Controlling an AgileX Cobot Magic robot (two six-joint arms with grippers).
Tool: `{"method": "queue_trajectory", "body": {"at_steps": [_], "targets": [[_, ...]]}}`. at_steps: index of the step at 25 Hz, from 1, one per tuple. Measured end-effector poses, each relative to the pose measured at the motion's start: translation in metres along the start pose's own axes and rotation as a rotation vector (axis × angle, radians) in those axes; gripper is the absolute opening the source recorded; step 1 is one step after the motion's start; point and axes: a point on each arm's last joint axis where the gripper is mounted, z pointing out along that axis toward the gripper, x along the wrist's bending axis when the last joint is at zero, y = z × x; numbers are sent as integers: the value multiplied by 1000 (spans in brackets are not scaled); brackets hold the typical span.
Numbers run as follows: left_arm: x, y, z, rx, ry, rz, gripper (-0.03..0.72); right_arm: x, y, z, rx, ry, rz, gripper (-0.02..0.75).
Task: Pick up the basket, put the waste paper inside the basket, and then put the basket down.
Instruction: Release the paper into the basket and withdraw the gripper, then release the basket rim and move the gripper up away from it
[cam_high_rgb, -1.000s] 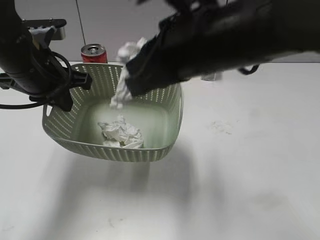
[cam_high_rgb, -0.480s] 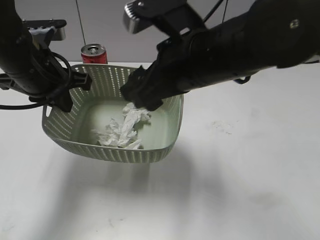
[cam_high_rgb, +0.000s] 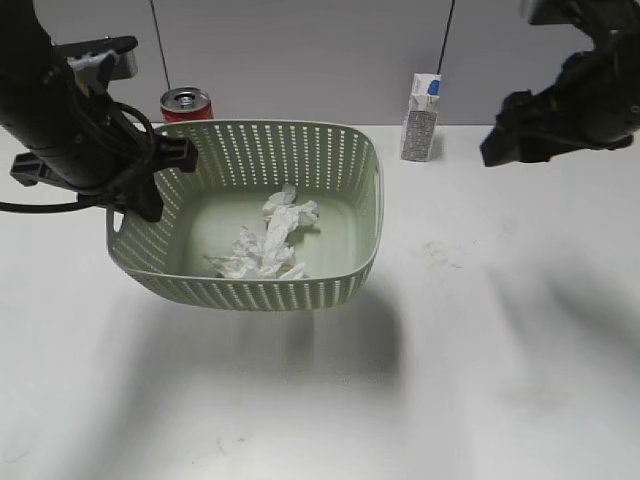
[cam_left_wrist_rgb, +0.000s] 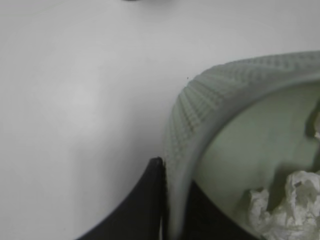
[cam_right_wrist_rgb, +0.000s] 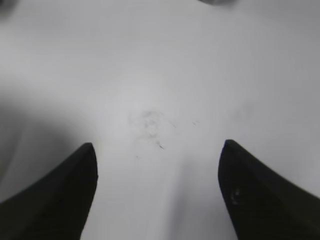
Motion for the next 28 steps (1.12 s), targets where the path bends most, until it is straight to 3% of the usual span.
{"method": "queue_trajectory", "body": {"at_steps": [5,14,17,23,28], "targets": [[-1,9,20,63,6,-12,8,-37,-9,-6,104,-50,87,566],[-11,53,72,132,-3,-30,27,-43,-21,-9,236,-67,50,563],[-10,53,87,156,-3,-43,140,-43,-22,-10,241,-67,49,563],[-12,56,86,165,-7,-42,594,-43,-22,-10,241,-67,48,563],[-12,58,68,209,35,16,664,-42,-26,-15,286,-70,32,563]]}}
